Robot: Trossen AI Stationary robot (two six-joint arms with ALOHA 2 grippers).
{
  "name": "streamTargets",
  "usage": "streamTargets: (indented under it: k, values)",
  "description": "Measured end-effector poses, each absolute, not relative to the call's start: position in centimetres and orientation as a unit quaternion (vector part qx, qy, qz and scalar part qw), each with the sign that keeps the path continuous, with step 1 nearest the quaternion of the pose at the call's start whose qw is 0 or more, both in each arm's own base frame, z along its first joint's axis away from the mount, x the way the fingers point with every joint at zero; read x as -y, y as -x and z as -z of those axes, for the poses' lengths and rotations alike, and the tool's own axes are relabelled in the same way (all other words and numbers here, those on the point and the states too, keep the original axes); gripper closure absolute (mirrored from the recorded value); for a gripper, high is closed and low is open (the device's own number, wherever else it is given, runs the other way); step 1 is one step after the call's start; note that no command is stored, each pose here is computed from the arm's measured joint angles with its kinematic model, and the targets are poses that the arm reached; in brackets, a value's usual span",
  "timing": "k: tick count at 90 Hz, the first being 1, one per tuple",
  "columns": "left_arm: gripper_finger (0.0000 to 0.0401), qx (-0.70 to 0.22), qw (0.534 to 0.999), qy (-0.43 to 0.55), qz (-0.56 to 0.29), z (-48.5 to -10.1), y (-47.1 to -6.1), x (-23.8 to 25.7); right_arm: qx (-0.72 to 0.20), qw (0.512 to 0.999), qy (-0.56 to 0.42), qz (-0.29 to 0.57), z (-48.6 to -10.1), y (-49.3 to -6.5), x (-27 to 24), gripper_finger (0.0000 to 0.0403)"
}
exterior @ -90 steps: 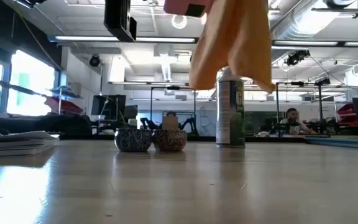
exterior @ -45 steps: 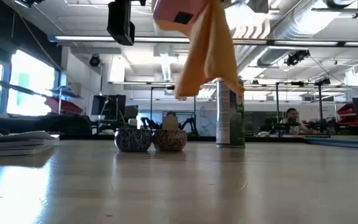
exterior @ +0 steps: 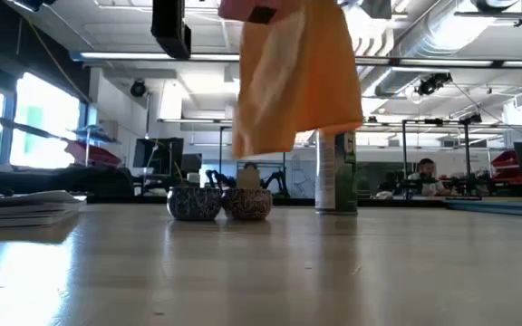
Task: Apply microfiber cloth
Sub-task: Wipe the cellphone with the microfiber cloth
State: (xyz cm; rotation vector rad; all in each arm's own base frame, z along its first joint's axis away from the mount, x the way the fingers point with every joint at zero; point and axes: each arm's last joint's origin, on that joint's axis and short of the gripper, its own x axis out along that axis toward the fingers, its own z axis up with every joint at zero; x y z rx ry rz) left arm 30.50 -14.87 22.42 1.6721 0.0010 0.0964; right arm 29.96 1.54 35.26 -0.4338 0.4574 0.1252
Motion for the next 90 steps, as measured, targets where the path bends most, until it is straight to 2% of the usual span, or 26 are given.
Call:
streamTargets:
  k: [18, 58, 76, 90]
  values:
    - [0.0389, 0.013, 0.681, -0.731, -0.037, -22.5, -30.7, 14.6, -0.203, 0.952, 0.214, -0.085, -35.4, -30.3, -2.9, 0.0403]
    - [0.0389, 0.003, 0.7, -0.713, -0.043, -22.2, -31.3, 13.2, -0.25, 0.943, 0.162, -0.151, -31.2, -33.5, -6.6, 0.0403]
    - [0.0389, -0.006, 0.698, -0.715, -0.05, -22.2, -31.5, 12.8, -0.276, 0.941, 0.157, -0.119, -31.1, -32.4, -8.6, 0.0403]
    - [0.0389, -0.033, 0.677, -0.73, -0.085, -22.4, -31.5, 12.6, -0.291, 0.941, 0.157, -0.079, -31.3, -31.4, -9.9, 0.0403]
